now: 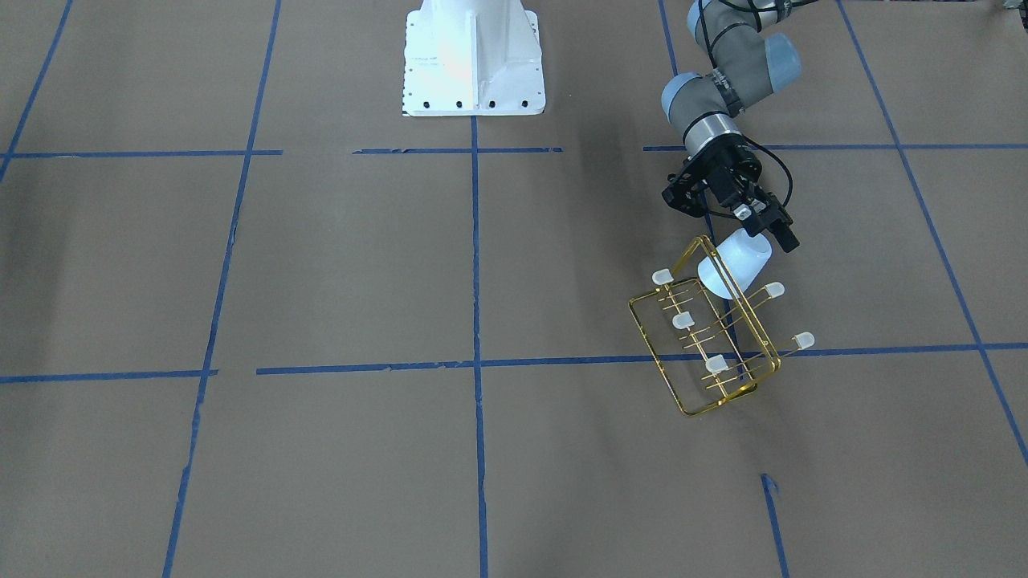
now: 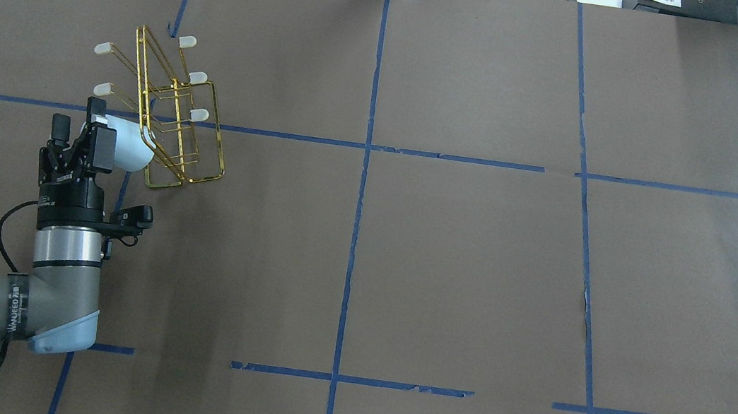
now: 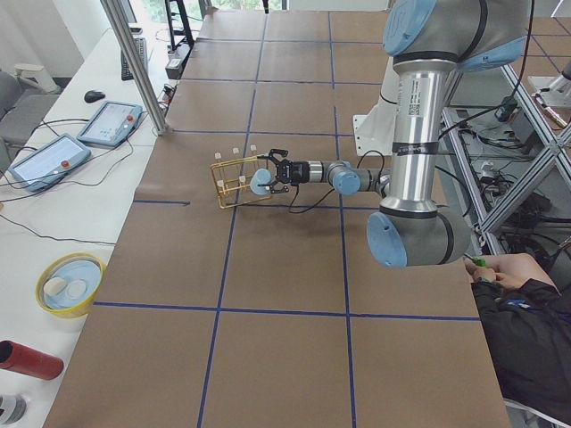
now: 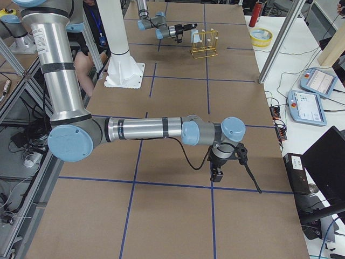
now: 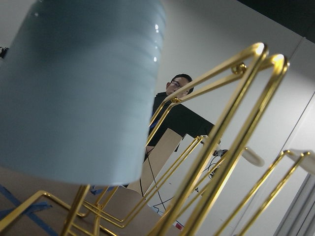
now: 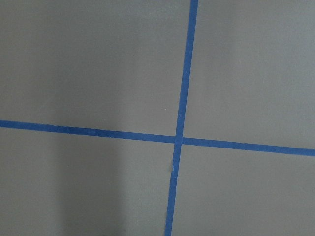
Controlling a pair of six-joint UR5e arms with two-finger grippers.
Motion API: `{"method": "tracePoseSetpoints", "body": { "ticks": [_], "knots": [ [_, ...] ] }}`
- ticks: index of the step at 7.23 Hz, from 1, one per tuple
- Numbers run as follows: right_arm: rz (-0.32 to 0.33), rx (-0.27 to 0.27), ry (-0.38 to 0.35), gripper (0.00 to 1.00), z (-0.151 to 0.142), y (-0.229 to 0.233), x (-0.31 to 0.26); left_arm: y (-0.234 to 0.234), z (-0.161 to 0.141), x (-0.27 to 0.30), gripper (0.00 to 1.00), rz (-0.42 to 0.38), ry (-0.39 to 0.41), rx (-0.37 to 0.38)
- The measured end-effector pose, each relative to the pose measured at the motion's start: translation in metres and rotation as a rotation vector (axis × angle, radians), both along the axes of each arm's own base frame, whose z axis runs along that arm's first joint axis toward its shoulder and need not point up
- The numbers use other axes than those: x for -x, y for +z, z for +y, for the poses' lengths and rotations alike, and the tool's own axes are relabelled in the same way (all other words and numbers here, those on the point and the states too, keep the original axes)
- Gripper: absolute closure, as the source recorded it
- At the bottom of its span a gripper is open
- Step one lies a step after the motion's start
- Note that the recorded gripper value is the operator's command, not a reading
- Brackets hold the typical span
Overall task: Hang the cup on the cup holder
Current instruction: 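Push the cup opening onto the white-tipped peg with the left gripper, then open the left gripper to release the cup on the peg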
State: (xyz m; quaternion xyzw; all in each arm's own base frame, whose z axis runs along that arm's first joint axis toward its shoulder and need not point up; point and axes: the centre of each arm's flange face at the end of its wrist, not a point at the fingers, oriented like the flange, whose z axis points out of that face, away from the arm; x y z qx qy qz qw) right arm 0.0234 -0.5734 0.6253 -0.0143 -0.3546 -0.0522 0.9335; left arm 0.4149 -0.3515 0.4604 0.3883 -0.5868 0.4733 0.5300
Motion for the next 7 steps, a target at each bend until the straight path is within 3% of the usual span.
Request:
{"method": "tracePoseSetpoints", "body": {
  "ticks": [3,5,7],
  "knots": [
    [0.0,0.0,0.0,0.0,0.0,0.0,0.0,0.004,0.014,0.058,0.0,0.147,-0.003,-0.039],
    [0.0,0.0,0.0,0.0,0.0,0.0,0.0,0.015,0.019,0.081,0.0,0.378,-0.01,-0.098],
    [0.0,0.0,0.0,0.0,0.0,0.0,0.0,0.025,0.02,0.092,0.0,0.737,-0.022,-0.149]
  ]
}}
